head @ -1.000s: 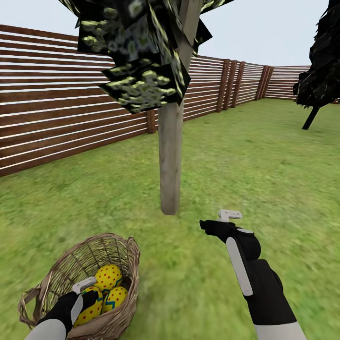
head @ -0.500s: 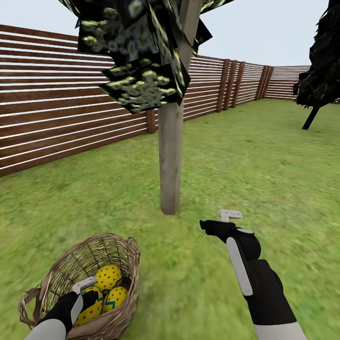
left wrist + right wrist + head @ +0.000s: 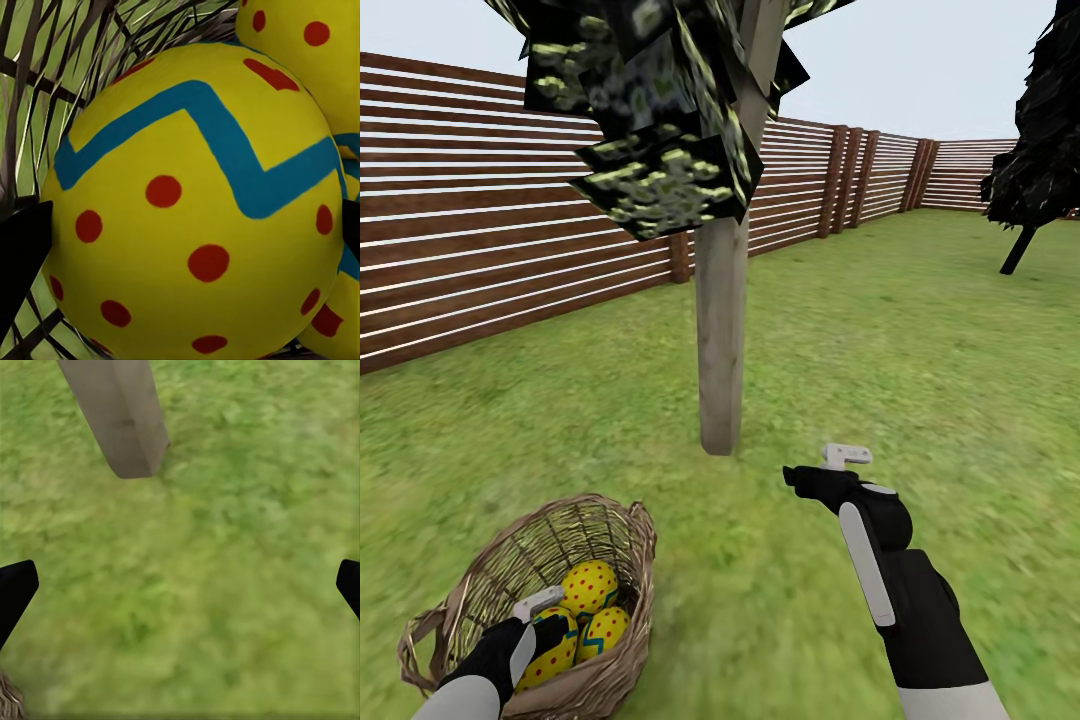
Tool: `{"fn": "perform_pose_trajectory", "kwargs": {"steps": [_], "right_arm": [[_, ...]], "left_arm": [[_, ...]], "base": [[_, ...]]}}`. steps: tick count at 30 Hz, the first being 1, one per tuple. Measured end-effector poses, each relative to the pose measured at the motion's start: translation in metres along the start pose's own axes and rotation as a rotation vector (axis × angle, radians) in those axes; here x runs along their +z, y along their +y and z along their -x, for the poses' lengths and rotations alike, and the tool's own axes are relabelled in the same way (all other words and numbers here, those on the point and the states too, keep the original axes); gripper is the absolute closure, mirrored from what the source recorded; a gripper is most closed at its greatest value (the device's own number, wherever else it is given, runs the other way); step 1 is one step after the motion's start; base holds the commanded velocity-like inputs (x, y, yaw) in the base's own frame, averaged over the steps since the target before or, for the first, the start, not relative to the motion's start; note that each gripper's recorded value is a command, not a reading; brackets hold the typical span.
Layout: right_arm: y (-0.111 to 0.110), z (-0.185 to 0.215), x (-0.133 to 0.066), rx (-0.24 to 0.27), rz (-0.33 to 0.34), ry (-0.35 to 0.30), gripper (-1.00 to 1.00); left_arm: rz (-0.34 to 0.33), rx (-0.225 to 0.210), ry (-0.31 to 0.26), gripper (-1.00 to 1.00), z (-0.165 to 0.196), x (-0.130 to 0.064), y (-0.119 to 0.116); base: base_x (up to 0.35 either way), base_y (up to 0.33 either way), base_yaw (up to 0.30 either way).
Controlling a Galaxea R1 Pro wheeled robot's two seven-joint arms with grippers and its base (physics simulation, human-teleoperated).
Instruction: Take the three Easter eggs out of the wicker basket on the lawn in the garden, then place them on the lawn next to a single tree (choose any tree) so that all three eggs are next to the same tree and none are left in the basket.
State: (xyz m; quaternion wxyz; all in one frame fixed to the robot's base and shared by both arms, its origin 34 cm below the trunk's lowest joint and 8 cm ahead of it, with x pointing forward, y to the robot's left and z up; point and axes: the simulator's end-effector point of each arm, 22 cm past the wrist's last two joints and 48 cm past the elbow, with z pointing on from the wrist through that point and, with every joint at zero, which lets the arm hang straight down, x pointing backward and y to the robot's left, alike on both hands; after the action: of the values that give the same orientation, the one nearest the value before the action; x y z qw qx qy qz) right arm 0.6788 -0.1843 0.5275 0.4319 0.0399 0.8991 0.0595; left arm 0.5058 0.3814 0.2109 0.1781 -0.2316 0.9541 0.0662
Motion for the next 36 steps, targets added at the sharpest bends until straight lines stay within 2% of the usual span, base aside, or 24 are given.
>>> {"fn": "perform_pose_trajectory", "kwargs": {"steps": [21,32,36], "right_arm": [[0.001,0.007,-0.006,-0.001,0.002,-0.015,-1.0],[0.004,0.024,-0.022,-0.004,0.006,-0.051,-1.0],[0.004,0.024,-0.022,-0.004,0.005,-0.051,-1.0]], "left_arm": [[-0.006,-0.001,-0.011,1.0,0.006,-0.005,-0.002],[-0.019,-0.009,-0.043,1.0,0.02,-0.018,-0.005],[-0.019,-0.009,-0.043,1.0,0.02,-0.018,-0.005]], "base": [[0.0,0.0,0.0],[0.0,0.0,0.0],[0.0,0.0,0.0]]}}
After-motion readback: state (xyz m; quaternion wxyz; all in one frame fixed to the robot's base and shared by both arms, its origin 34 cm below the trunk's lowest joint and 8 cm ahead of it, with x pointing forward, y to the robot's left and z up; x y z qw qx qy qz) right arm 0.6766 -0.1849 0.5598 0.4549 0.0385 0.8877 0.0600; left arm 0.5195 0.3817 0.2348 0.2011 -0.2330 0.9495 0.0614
